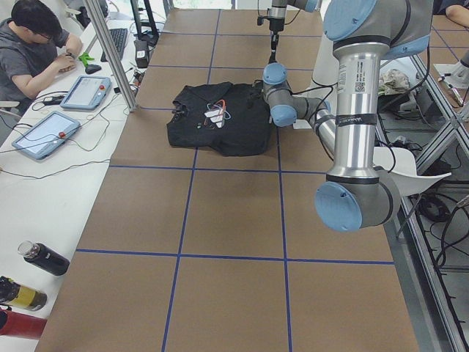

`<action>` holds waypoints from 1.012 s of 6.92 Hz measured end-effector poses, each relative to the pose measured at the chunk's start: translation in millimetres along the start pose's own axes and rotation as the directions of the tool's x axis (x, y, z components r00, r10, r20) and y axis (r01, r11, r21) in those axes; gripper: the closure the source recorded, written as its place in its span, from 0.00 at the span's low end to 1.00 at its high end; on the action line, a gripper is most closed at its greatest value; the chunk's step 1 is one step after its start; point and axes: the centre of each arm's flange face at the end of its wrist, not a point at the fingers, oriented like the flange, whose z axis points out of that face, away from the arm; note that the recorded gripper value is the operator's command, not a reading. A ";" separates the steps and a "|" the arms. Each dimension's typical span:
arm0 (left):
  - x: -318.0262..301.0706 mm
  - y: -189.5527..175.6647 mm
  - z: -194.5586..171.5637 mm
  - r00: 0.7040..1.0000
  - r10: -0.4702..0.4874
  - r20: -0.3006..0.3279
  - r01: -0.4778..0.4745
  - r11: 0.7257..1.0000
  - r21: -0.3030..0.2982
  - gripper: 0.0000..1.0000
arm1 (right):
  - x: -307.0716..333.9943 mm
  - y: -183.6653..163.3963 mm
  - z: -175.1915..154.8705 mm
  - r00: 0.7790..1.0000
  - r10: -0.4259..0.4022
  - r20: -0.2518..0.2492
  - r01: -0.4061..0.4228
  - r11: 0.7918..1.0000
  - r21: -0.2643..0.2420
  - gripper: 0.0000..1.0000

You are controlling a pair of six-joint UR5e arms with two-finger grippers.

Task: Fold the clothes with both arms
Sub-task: 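Lift the hem with both grippers and fold it toward the collar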

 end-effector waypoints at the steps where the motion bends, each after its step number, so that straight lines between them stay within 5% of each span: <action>1: -6.0 -35.4 4.8 0.999 -0.030 0.027 0.028 0.997 0.074 1.00 | -5.6 -32.1 6.2 1.000 -0.009 -0.003 0.009 0.998 0.059 1.00; 4: -10.3 -108.7 -32.6 0.994 -0.093 0.048 0.078 0.964 0.256 1.00 | -23.6 -91.3 -28.6 0.998 -0.005 0.056 -0.005 0.983 0.186 1.00; 7: -6.4 -137.5 -74.3 0.992 -0.121 0.038 0.101 0.932 0.348 1.00 | -27.3 -126.9 -55.4 0.997 0.003 0.082 -0.025 0.964 0.265 1.00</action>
